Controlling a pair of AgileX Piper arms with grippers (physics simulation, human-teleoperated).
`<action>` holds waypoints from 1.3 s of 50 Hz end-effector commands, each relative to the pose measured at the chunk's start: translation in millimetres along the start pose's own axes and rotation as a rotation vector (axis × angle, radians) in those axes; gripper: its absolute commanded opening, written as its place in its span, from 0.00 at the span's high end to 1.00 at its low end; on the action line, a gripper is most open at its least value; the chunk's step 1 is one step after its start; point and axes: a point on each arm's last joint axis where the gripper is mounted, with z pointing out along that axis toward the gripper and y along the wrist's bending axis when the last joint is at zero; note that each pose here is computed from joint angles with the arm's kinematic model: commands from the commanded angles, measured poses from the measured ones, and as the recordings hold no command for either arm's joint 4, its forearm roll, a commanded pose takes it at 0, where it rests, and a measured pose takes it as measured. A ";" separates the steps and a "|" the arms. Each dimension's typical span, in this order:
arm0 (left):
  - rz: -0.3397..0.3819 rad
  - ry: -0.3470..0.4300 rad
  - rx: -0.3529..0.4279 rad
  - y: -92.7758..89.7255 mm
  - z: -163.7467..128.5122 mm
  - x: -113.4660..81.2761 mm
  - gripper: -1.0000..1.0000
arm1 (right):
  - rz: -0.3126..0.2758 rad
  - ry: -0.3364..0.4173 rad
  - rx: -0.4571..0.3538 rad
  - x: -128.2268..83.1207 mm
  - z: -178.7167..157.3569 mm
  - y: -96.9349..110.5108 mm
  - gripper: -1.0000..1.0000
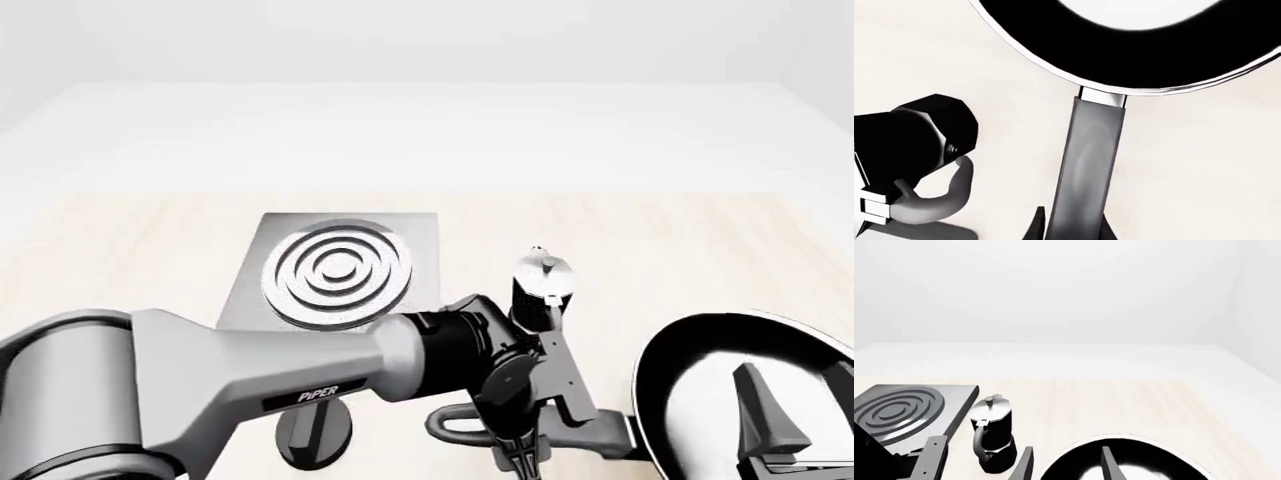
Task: Put the frying pan on the stove.
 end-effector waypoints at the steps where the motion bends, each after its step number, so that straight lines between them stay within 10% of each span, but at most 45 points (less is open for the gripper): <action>1: -0.004 -0.015 -0.008 12.1 -1.7 -3.7 1.00 | 0.000 0.000 0.000 0.0 0.0 0.0 0.00; 65: 0.165 -0.136 -0.100 46.3 -112.9 -13.6 1.00 | 0.000 0.000 0.000 0.0 0.0 0.0 0.00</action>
